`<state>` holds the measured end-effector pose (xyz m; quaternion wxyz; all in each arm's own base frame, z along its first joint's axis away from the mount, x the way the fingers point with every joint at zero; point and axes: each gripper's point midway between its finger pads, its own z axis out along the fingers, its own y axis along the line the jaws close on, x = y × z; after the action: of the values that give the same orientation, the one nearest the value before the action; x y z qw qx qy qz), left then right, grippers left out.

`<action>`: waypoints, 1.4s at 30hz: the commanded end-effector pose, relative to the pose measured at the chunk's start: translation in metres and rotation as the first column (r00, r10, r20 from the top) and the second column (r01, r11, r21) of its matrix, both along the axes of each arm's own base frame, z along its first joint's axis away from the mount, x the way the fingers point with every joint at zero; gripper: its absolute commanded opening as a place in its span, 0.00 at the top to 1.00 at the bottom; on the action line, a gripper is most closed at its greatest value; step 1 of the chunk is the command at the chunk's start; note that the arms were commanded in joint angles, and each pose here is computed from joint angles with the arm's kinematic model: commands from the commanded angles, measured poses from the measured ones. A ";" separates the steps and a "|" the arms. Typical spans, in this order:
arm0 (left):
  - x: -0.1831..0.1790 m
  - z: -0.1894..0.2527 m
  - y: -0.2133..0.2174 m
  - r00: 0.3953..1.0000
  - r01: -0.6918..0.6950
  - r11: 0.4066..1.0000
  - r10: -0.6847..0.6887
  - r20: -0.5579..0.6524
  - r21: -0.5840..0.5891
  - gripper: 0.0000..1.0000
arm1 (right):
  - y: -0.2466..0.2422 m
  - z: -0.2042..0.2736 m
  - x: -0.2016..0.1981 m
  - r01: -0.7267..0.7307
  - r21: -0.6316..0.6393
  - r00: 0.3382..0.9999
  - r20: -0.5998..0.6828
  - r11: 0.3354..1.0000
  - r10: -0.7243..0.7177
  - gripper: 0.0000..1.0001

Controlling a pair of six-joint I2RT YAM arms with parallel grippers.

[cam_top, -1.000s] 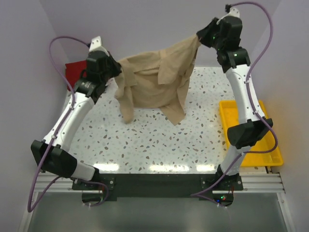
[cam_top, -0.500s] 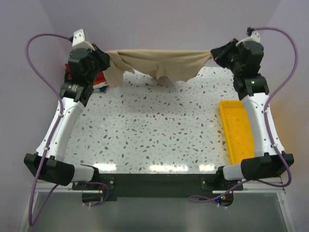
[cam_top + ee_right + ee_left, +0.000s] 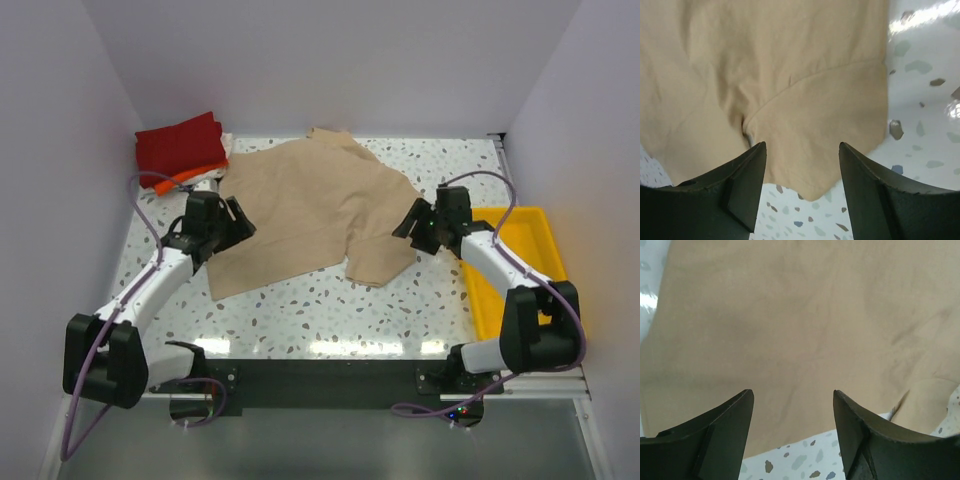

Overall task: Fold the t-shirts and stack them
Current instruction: Flatten the tshirt out

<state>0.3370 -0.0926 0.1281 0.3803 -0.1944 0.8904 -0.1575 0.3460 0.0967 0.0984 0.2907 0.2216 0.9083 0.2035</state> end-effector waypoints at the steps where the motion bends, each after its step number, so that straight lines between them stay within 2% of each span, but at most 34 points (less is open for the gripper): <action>1: -0.012 -0.005 -0.010 1.000 -0.016 0.993 0.017 0.008 -0.118 0.30 | 0.025 0.017 -0.009 -0.088 0.031 0.991 0.106 0.996 0.084 0.37; 4: -0.031 -0.035 -0.007 0.998 -0.047 0.991 0.041 -0.048 -0.125 0.32 | 0.031 -0.002 -0.024 -0.090 -0.019 0.993 0.077 0.996 0.092 0.37; 8: -0.051 -0.059 0.013 0.981 -0.154 0.986 0.145 -0.127 -0.065 0.33 | 0.021 -0.013 -0.030 -0.056 -0.066 0.996 0.070 0.996 0.061 0.37; 13: -0.083 -0.075 0.055 0.904 -0.364 0.928 0.374 -0.206 0.084 0.33 | 0.017 -0.010 -0.029 -0.058 -0.101 0.996 0.067 0.993 0.065 0.37; 16: -0.100 -0.078 0.071 0.858 -0.440 0.886 0.462 -0.225 0.144 0.34 | 0.017 -0.011 -0.027 -0.062 -0.105 0.996 0.063 0.993 0.069 0.37; 20: -0.119 -0.091 0.077 0.821 -0.473 0.864 0.503 -0.269 0.174 0.34 | 0.020 -0.016 -0.026 -0.074 -0.095 0.996 0.045 0.993 0.078 0.37; 24: -0.132 -0.108 0.072 0.809 -0.465 0.870 0.493 -0.321 0.166 0.35 | 0.022 -0.019 -0.027 -0.078 -0.088 0.996 0.036 0.993 0.081 0.37; 31: -0.134 -0.122 0.073 0.807 -0.463 0.869 0.494 -0.323 0.172 0.36 | 0.021 -0.020 -0.028 -0.078 -0.092 0.996 0.031 0.993 0.081 0.37; 34: -0.128 -0.126 0.074 0.821 -0.440 0.878 0.478 -0.313 0.186 0.45 | 0.021 -0.019 -0.027 -0.076 -0.089 0.996 0.032 0.993 0.079 0.37; 36: -0.125 -0.127 0.076 0.821 -0.445 0.874 0.486 -0.299 0.197 0.57 | 0.020 -0.019 -0.026 -0.068 -0.095 0.997 0.029 0.993 0.071 0.37; 37: -0.119 -0.127 0.076 0.833 -0.433 0.880 0.473 -0.286 0.196 0.67 | 0.020 -0.020 -0.026 -0.068 -0.100 0.997 0.026 0.993 0.071 0.37; 40: -0.110 -0.125 0.072 0.852 -0.408 0.894 0.445 -0.276 0.183 0.84 | 0.016 -0.018 -0.022 -0.055 -0.120 0.998 0.025 0.991 0.059 0.37; 42: -0.101 -0.118 0.067 0.867 -0.390 0.906 0.421 -0.264 0.165 1.00 | 0.010 -0.019 -0.020 -0.038 -0.141 0.999 0.015 0.989 0.041 0.37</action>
<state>0.2302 -0.0220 0.0125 0.2789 -0.3947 0.8754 0.0119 0.3095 0.1152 0.0666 0.2837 0.1770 0.9276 0.1665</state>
